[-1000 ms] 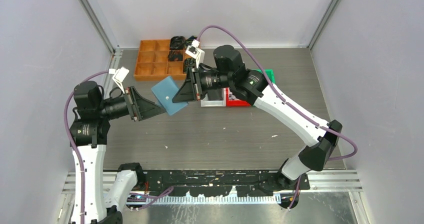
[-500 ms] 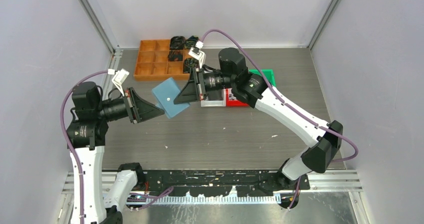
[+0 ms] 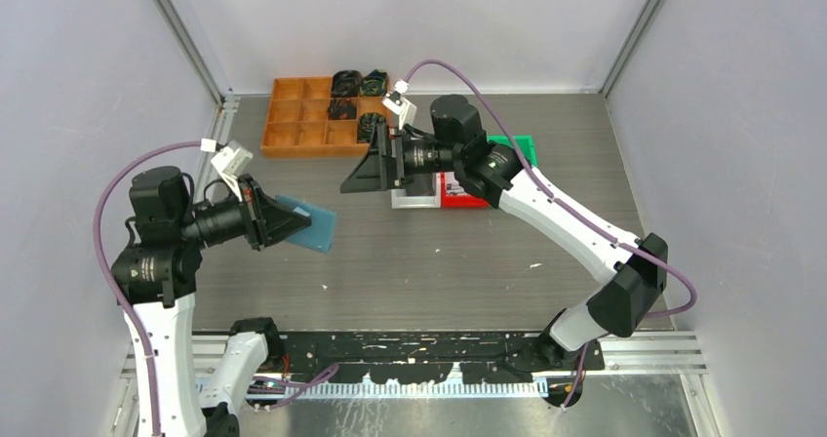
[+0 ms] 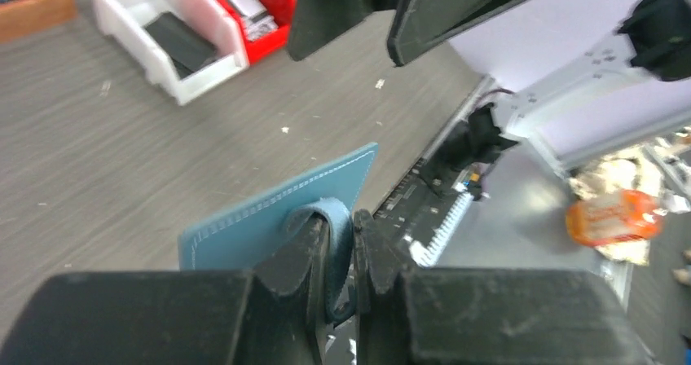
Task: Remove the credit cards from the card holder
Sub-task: Open the card holder.
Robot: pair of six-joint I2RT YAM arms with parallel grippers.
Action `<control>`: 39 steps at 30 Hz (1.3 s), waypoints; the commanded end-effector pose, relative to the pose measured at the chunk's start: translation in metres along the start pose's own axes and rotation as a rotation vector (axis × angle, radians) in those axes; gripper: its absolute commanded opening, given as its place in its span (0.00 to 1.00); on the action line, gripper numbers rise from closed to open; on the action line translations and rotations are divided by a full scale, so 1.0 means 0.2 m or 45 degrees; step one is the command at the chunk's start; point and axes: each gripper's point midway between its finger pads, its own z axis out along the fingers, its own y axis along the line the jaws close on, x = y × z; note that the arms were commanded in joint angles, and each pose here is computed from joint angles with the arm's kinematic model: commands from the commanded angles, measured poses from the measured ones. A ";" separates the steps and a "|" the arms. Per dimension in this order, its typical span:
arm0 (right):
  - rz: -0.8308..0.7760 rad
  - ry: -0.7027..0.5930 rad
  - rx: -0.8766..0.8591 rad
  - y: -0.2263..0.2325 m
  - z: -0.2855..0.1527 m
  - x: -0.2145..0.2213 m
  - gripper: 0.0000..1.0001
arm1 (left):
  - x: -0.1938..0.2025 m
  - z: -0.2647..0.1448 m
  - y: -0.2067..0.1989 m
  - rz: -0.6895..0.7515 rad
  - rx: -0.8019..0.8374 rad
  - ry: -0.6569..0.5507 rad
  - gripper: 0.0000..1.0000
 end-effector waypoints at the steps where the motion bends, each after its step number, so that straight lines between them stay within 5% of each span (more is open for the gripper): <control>1: -0.087 -0.074 0.078 0.00 -0.06 -0.03 1.00 | 0.07 -0.04 0.11 0.258 -0.145 0.075 0.00; 10: -0.179 0.015 0.184 -0.20 -0.04 0.09 1.00 | 0.11 -0.06 -0.04 0.437 0.067 0.109 0.00; 17: -0.594 0.034 0.066 -0.19 -0.03 0.12 0.99 | 0.18 -0.07 -0.01 0.553 0.091 0.181 0.00; 23: -0.692 0.093 -0.188 -0.12 0.09 0.11 1.00 | 0.29 -0.11 0.05 0.688 0.112 0.411 0.11; 39: -0.906 0.018 -0.121 -0.21 0.22 0.15 1.00 | 0.36 -0.25 0.32 1.524 0.208 1.177 0.08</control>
